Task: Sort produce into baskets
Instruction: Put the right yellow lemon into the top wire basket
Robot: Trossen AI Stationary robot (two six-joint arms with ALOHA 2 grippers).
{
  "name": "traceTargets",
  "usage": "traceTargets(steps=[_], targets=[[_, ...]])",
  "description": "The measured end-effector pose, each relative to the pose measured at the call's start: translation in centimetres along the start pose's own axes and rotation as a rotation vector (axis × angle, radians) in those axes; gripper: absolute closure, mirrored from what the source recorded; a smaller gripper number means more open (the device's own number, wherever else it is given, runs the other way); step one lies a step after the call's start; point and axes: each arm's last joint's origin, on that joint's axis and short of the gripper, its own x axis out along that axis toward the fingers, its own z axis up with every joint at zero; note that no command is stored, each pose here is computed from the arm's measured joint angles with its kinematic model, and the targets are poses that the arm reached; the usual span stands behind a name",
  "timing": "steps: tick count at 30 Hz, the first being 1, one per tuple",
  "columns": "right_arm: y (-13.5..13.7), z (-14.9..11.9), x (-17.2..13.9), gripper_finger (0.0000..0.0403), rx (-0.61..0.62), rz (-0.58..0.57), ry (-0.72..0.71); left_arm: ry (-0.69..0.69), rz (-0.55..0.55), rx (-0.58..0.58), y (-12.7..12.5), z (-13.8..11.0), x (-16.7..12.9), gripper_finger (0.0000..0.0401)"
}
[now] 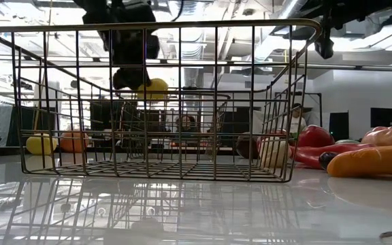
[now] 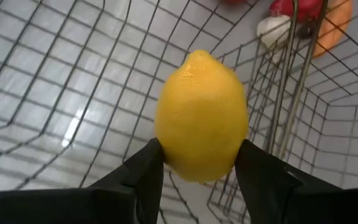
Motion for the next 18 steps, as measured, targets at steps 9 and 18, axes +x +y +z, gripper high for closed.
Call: traceTargets(steps=[9,18], targets=[[0.3,-0.3,0.3,0.0241,-0.004,0.018,0.025,-0.051,0.030,0.036,0.2,0.6,0.3,0.0236],[0.2,-0.5,1.3,0.0241,0.012,0.007,0.048,-0.057,0.115,0.077,0.6,0.7,0.7,0.0236]])
